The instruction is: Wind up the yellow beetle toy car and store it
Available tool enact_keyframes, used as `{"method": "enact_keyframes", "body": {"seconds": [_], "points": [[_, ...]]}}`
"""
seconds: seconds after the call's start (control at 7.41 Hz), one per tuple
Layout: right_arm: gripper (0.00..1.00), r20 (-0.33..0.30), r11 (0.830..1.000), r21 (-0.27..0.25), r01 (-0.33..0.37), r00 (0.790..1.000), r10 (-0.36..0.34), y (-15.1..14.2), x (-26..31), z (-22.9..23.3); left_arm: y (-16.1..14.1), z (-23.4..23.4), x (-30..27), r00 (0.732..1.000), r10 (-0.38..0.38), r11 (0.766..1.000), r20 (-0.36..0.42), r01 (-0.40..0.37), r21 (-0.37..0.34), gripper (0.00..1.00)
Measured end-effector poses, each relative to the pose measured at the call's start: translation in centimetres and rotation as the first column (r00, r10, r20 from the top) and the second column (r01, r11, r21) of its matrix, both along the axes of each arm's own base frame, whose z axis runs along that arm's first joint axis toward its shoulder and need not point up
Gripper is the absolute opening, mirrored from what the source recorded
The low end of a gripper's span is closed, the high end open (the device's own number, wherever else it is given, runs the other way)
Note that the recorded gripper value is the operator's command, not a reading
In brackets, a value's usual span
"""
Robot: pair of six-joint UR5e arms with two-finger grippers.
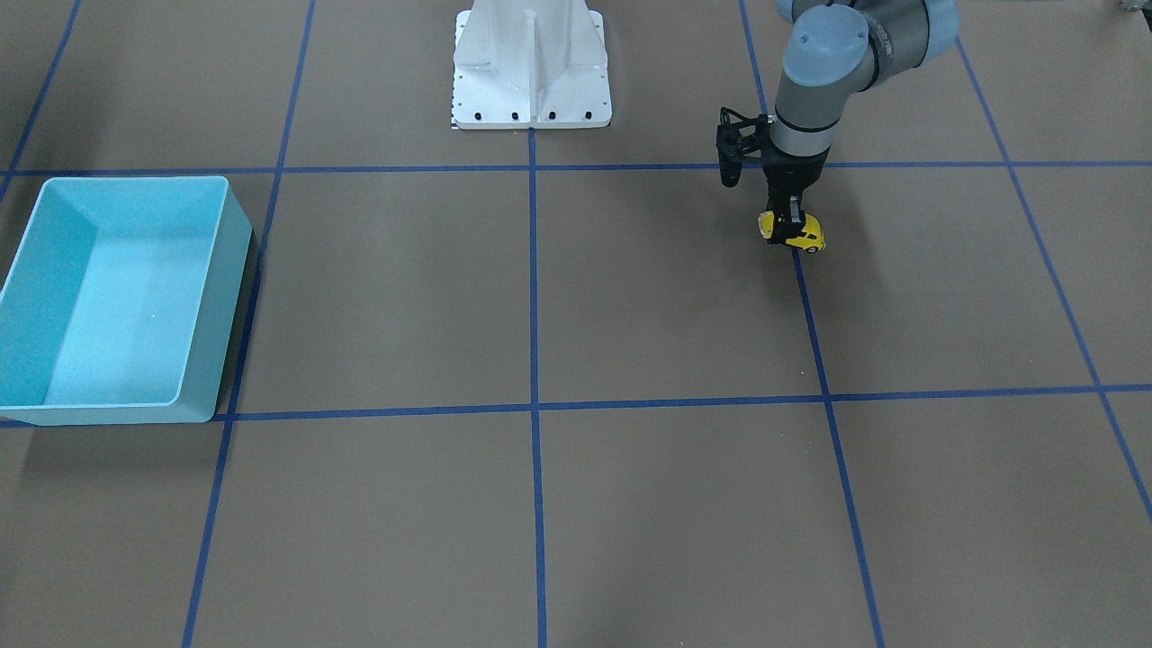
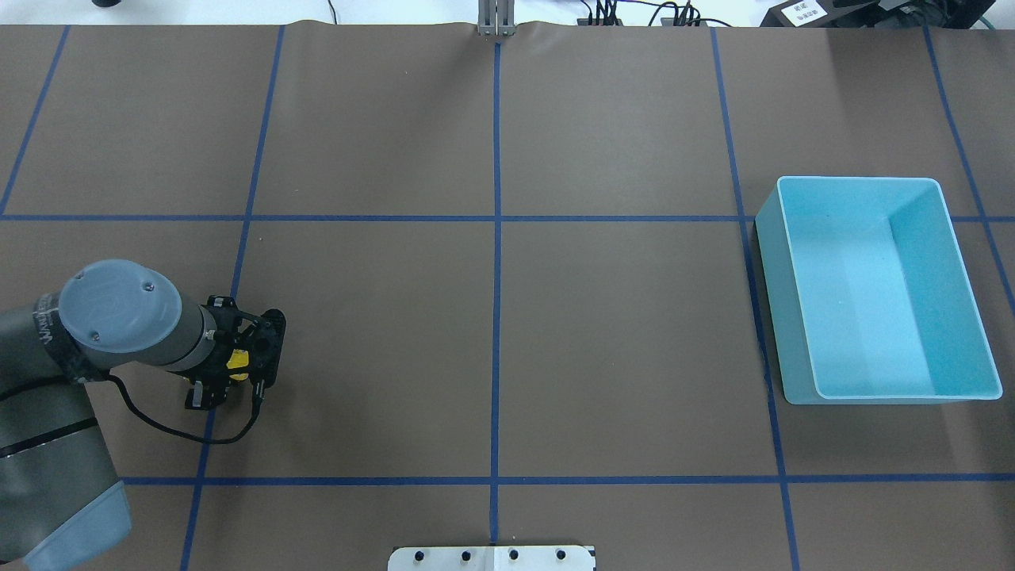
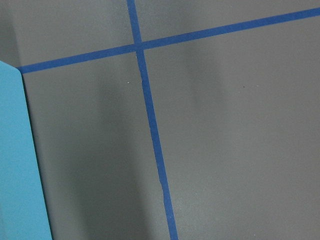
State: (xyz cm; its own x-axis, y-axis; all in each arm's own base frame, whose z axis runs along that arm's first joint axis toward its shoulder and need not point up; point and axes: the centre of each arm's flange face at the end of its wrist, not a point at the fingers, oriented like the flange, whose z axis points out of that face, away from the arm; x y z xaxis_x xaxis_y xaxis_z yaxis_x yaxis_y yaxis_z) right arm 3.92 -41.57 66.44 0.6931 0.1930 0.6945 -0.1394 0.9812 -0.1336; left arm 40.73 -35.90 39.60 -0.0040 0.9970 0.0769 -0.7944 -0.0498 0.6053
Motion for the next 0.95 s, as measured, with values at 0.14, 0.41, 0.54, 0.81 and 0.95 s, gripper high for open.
{"method": "enact_keyframes", "body": {"seconds": [0.14,0.41,0.54,0.81,0.95], "points": [[1.0,-0.001,1.0,-0.001,0.0,1.0,0.0,0.0,0.0,0.0,-0.5,0.6,0.0,1.0,0.009,1.0,0.004,-0.009,-0.016,0.0],[1.0,-0.003,1.0,-0.001,0.001,1.0,-0.001,0.0,0.0,0.1,-1.1,0.9,0.0,0.999,0.033,0.998,-0.003,-0.034,-0.044,0.0],[1.0,-0.004,1.0,-0.001,0.001,1.0,-0.001,0.0,0.0,0.1,-1.3,1.0,0.1,0.999,0.043,0.998,-0.008,-0.044,-0.054,0.0],[1.0,-0.004,1.0,-0.001,0.001,1.0,-0.001,0.0,0.0,0.1,-2.0,0.4,0.8,0.998,0.053,0.997,-0.017,-0.054,-0.047,0.0],[1.0,-0.004,1.0,-0.001,0.001,1.0,-0.001,0.0,0.0,0.1,-2.3,-0.1,1.1,0.998,0.054,0.998,-0.023,-0.054,-0.04,0.0]]}}
